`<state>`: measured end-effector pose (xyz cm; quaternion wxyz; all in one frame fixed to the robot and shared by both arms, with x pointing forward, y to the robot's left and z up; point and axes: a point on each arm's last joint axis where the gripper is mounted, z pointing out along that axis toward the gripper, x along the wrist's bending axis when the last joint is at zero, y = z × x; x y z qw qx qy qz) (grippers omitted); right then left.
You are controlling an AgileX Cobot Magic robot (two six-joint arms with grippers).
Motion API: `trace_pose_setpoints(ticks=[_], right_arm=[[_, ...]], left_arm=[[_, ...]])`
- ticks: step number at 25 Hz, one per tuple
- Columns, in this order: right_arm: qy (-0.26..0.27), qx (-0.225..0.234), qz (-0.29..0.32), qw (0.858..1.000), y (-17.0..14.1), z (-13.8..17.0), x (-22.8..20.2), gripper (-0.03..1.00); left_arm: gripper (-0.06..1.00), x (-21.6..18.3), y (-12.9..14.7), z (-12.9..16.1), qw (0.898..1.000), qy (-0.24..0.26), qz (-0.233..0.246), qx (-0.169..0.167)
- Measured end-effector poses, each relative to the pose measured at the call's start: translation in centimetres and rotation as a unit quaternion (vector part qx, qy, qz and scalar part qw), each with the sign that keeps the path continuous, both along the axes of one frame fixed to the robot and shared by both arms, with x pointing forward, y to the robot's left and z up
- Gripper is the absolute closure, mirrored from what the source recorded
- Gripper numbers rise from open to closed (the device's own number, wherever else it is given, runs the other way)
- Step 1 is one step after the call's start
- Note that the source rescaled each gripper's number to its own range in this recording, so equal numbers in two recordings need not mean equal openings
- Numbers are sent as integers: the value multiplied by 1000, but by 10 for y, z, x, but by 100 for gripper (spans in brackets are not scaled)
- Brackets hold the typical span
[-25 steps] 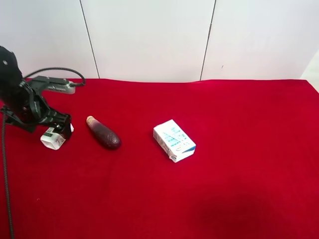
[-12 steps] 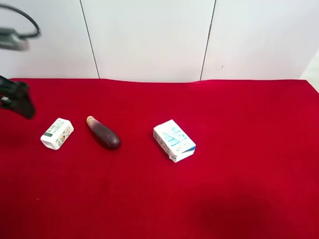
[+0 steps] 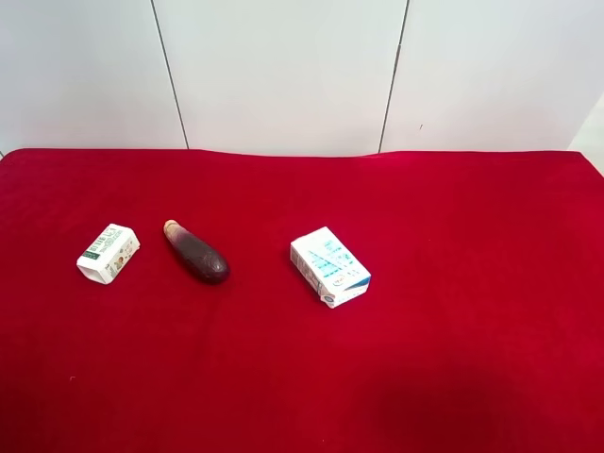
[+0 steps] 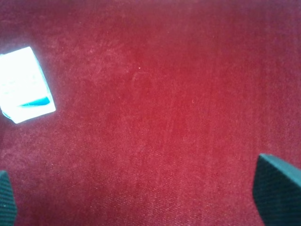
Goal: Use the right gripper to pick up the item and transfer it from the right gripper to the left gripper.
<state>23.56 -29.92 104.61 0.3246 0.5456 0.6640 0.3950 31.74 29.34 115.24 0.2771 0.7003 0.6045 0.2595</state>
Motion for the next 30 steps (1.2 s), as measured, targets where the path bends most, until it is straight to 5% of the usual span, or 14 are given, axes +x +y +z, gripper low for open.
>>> trace_pose_setpoints(ticks=[5, 14, 22, 30], right_arm=[[0, 0, 0, 1000, 0, 0, 0, -3], [0, 0, 0, 1000, 0, 0, 0, -3], [0, 0, 0, 1000, 0, 0, 0, -3], [0, 0, 0, 1000, 0, 0, 0, -3]], left_arm=[[-5, -57, 5, -14, 997, -81, 0, -6], [-5, -90, 7, -91, 996, -92, -3, -3], [-6, -88, 7, -97, 987, -159, -3, -8], [-6, -86, 7, -98, 987, -163, -2, -8]])
